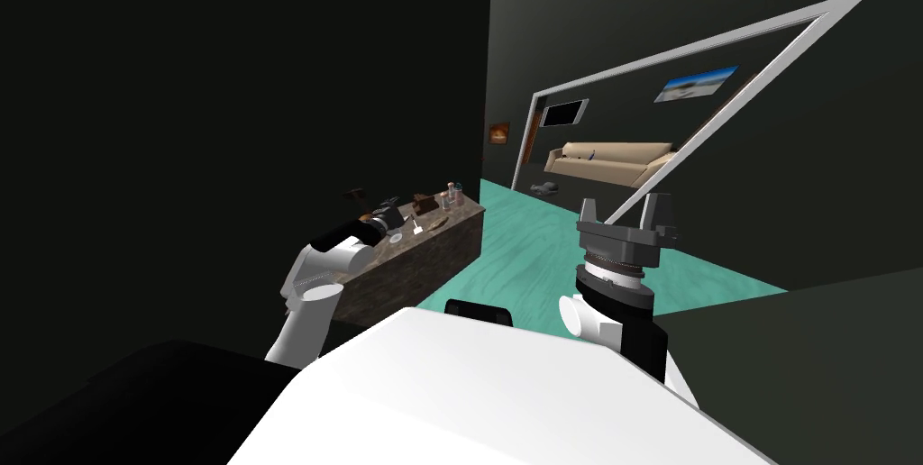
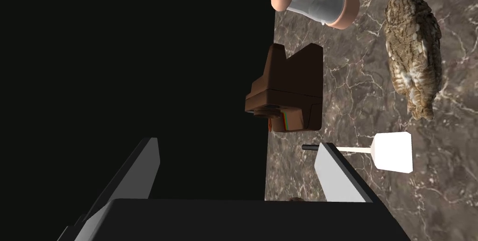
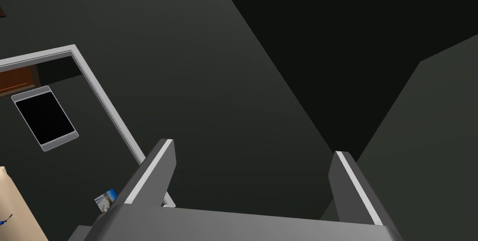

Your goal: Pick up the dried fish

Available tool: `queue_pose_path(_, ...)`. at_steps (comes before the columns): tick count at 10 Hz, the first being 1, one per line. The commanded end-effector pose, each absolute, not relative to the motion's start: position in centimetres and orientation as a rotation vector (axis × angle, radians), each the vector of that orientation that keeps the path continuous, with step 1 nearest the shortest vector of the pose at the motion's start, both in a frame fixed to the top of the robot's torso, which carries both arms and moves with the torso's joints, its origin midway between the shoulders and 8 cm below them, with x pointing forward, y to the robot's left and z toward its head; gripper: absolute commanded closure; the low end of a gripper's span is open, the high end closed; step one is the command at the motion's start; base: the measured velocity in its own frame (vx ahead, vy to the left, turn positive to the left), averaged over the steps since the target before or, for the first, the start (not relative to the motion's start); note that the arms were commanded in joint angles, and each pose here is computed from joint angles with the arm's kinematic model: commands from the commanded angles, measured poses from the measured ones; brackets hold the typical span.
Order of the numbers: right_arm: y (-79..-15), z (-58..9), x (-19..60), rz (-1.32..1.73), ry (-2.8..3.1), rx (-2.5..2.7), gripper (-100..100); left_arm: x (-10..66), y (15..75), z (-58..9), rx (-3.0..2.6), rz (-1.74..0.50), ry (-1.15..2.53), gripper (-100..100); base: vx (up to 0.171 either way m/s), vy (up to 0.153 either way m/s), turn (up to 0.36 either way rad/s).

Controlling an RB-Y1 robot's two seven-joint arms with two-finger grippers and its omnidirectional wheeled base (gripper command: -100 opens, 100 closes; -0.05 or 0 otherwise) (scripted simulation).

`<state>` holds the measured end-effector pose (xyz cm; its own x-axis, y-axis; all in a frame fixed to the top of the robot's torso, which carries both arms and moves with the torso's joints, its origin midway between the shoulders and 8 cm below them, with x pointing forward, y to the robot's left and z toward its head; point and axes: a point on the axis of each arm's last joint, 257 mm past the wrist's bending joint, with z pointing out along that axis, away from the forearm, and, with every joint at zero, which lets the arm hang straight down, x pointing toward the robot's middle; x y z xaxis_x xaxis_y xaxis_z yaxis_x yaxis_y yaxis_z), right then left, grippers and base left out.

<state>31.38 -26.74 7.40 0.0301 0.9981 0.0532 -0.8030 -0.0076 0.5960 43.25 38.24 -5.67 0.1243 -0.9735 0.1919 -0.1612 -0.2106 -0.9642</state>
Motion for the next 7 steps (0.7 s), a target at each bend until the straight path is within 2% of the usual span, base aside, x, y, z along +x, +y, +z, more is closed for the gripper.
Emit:
queue_pose_path(1, -26.7, 7.4, 31.4, 1.500, 0.451, 0.547, 0, 43.1, 38.6, -6.4, -1.590, -1.170, 1.155, -100, 0.027, -0.038, -0.039)
queue_pose_path(7, -26.7, 7.4, 31.4, 1.500, 0.451, 0.547, 0, 42.5, 39.8, -8.0, -1.782, -1.150, 1.127, -100, 0.031, -0.027, -0.065)
